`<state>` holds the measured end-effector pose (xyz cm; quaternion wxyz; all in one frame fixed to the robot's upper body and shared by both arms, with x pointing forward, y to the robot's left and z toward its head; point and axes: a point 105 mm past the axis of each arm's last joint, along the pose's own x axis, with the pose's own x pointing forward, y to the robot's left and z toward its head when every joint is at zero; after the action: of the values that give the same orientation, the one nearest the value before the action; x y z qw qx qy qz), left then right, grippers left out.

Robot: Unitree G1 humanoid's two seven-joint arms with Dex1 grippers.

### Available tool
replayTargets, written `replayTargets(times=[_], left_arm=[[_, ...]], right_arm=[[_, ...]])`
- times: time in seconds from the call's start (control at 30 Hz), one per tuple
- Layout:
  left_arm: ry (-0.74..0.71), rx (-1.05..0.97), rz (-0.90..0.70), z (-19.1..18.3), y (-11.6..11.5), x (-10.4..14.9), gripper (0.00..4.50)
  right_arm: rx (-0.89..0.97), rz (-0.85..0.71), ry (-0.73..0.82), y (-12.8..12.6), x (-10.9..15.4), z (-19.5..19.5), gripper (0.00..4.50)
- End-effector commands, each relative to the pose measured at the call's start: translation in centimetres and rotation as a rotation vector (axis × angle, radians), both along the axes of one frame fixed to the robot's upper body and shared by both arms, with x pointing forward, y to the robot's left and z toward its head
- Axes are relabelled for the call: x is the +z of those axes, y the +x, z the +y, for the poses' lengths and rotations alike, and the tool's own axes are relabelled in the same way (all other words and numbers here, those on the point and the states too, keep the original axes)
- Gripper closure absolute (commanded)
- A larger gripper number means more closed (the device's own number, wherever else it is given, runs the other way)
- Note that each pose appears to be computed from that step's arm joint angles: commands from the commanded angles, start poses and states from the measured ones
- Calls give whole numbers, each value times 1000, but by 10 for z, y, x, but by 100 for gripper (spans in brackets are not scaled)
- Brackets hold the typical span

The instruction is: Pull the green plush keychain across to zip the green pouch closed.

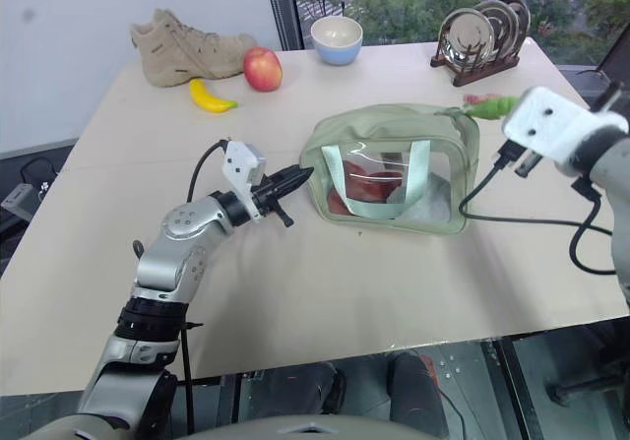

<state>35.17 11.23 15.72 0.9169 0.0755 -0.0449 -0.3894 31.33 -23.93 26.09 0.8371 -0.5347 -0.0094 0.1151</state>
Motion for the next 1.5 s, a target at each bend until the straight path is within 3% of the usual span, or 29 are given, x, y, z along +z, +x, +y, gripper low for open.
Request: replayTargets(times=[0.03,0.17,0.3,0.47,0.6,0.77,0.87,1.23,1.5], left_arm=[[-3,125,44,24,9,-8,450],[-7,124,35,22,7,-6,450],[4,93,-31,14,5,5,450],[95,58,-186,5,5,23,450],[166,40,-227,1,5,20,450],[196,98,-206,9,14,12,450],[211,141,-191,16,19,8,450],[175,212,-143,23,27,7,450],[180,236,-128,24,27,4,450]], right_arm=[[-160,25,16,-21,-28,-27,443],[-185,91,50,-32,-60,-21,443],[-158,77,141,-31,-63,-3,443],[-99,-95,336,-24,-4,6,443],[19,-166,440,-32,41,21,443],[-28,-159,383,-41,54,6,443],[-75,-87,368,-47,37,-2,443],[-169,358,262,-61,-103,5,443],[-171,548,210,-69,-154,17,443]])
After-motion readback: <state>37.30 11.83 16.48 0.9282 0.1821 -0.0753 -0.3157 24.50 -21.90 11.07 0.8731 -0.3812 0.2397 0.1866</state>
